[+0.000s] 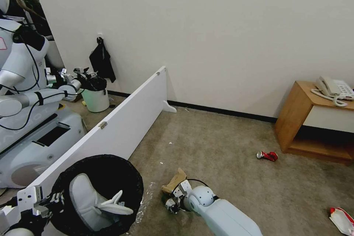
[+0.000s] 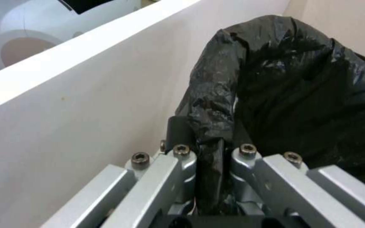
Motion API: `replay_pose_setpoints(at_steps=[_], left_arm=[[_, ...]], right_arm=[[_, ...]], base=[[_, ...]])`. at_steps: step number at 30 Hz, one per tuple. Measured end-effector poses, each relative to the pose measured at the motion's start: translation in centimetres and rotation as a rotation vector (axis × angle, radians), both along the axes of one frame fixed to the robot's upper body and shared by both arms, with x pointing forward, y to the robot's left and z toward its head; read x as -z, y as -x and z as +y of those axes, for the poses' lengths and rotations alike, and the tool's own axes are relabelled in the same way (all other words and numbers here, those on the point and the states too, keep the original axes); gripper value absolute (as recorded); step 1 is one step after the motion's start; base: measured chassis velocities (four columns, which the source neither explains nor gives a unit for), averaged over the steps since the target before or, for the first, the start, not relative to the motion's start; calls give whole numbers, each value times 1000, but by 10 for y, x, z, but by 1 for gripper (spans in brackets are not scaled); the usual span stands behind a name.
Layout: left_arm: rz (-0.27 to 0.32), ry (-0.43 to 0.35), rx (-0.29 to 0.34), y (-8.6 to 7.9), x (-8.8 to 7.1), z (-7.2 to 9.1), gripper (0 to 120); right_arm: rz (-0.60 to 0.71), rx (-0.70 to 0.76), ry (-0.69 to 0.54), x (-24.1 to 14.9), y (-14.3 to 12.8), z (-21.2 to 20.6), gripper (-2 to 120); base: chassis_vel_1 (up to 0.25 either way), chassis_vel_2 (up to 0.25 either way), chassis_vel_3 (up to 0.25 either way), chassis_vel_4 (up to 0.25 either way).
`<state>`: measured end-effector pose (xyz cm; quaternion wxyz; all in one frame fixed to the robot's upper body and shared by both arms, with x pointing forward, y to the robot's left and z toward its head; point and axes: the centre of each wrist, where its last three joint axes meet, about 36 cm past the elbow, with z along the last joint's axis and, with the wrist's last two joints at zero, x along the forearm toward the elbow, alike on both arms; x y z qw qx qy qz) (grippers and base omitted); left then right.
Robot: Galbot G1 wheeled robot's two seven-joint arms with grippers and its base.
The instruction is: Pick up the trash bin, then pick up the garbage from the floor and place it into the trash bin.
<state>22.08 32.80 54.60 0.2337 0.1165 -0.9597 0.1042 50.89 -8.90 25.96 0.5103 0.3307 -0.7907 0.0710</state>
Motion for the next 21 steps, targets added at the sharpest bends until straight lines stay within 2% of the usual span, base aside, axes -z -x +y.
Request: replay_pose_setpoints(at_steps=[7, 9, 10, 12, 13, 15, 16, 19, 21], left_arm=[[7, 0, 16, -1, 2, -3, 4], [9, -3, 26, -2, 2, -4, 4], [9, -3, 26, -2, 2, -4, 4], [16, -2, 39, -3, 3, -6, 4], [16, -2, 39, -3, 3, -6, 4], [27, 0, 59, -3, 5, -10, 4], [36, 5, 86, -5, 8, -16, 4], [40, 7, 103, -6, 10, -20, 4], [52, 15, 132, -7, 12, -25, 4]], right_arm=[[-64, 37, -78, -37, -3, -18, 28], [-104, 36, -118, -61, 6, -40, 28], [-104, 36, -118, -61, 6, -40, 28], [-136, 52, -106, -76, 18, -74, 28], [-136, 52, -106, -76, 18, -74, 28], [-183, 74, -111, -96, 31, -100, 28], [-259, 98, -136, -123, 46, -124, 28], [-311, 119, -166, -145, 54, -138, 28], [-440, 134, -217, -178, 73, -163, 28]], base=[[0, 0, 0, 0], [0, 0, 0, 0], [0, 0, 0, 0], [0, 0, 0, 0], [0, 0, 0, 0], [0, 0, 0, 0], [0, 0, 0, 0], [0, 0, 0, 0], [0, 0, 0, 0]])
